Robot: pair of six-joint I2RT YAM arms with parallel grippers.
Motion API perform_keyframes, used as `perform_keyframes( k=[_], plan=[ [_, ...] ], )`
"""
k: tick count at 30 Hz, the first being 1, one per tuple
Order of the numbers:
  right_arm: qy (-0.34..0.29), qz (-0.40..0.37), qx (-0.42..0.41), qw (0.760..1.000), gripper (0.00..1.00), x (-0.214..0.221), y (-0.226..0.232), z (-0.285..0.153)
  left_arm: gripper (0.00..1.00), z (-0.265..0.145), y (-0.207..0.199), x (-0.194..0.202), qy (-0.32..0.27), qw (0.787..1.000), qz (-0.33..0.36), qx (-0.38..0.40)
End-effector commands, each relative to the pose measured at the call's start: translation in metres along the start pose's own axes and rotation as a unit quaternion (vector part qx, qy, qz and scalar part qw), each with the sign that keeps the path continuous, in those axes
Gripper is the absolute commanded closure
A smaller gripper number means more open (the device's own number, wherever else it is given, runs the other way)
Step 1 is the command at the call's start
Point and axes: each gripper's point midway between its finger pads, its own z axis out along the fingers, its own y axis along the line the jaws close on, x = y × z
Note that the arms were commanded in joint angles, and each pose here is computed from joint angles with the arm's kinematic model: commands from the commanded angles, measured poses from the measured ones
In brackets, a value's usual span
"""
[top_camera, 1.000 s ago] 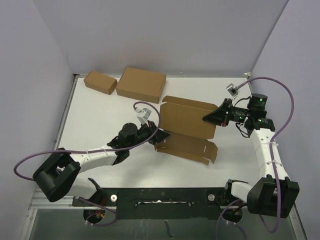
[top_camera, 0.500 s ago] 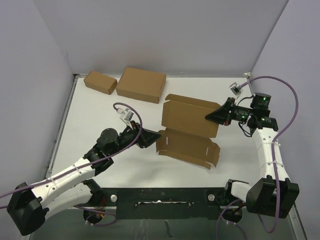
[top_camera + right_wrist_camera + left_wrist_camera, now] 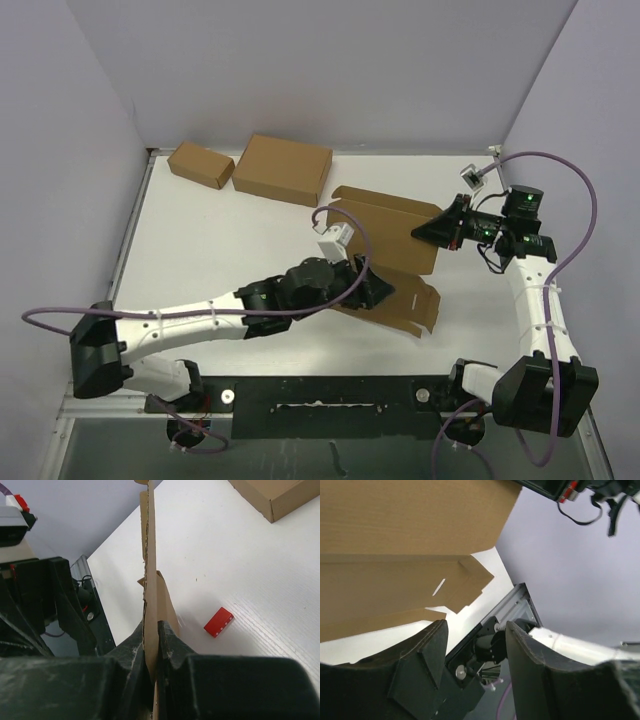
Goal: Fold the paper box
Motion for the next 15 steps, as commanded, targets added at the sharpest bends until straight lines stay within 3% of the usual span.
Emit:
perform_keyframes(
  k=[1,15],
  plan=[
    [-0.012,-0.028,-0.004,1.0,1.0,-0.01,0.009,-0.003,0.5,0.029,-0.007,-0.001,-0.028,0.997,-0.03,-0.058],
    [-0.013,-0.026,-0.006,1.0,1.0,-0.009,0.01,-0.003,0.45,0.078,-0.019,0.028,-0.016,0.987,-0.04,-0.154]
  ],
)
